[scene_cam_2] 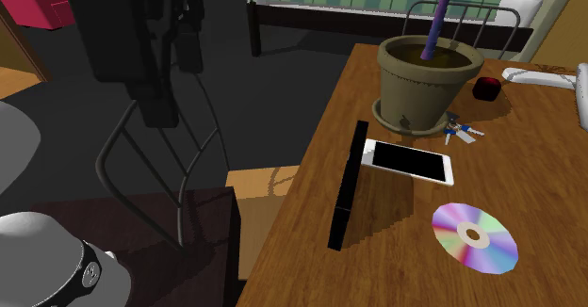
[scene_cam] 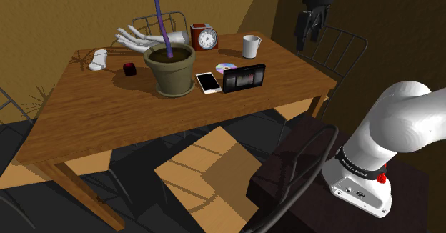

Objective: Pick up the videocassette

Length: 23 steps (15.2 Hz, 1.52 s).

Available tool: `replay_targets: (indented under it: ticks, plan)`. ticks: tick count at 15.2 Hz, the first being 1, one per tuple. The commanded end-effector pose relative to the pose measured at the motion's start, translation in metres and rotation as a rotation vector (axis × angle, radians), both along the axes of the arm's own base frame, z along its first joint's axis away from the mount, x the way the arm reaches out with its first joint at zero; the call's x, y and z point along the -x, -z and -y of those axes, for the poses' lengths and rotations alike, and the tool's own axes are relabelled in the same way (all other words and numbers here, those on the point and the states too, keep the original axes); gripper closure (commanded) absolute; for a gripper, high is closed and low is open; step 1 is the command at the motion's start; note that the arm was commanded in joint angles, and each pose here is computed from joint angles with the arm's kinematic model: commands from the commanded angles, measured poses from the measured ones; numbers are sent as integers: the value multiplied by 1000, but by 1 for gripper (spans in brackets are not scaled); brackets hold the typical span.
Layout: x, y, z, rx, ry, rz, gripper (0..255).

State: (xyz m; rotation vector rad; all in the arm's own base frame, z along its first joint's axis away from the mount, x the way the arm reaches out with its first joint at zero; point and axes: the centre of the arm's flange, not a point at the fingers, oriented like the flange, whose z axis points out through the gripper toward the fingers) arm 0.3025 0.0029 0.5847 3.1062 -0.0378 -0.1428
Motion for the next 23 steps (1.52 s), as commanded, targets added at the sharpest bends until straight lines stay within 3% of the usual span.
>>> replay_targets:
  ticks: [1, 10, 19, 23]
  plan:
    - [0, 0, 0, 0, 0, 0, 0]
    - [-89, 64, 11, -42, -568, 38, 0]
    - [-172, 124, -31, -84, -1136, 77, 0]
    - [-173, 141, -32, -85, -1145, 77, 0]
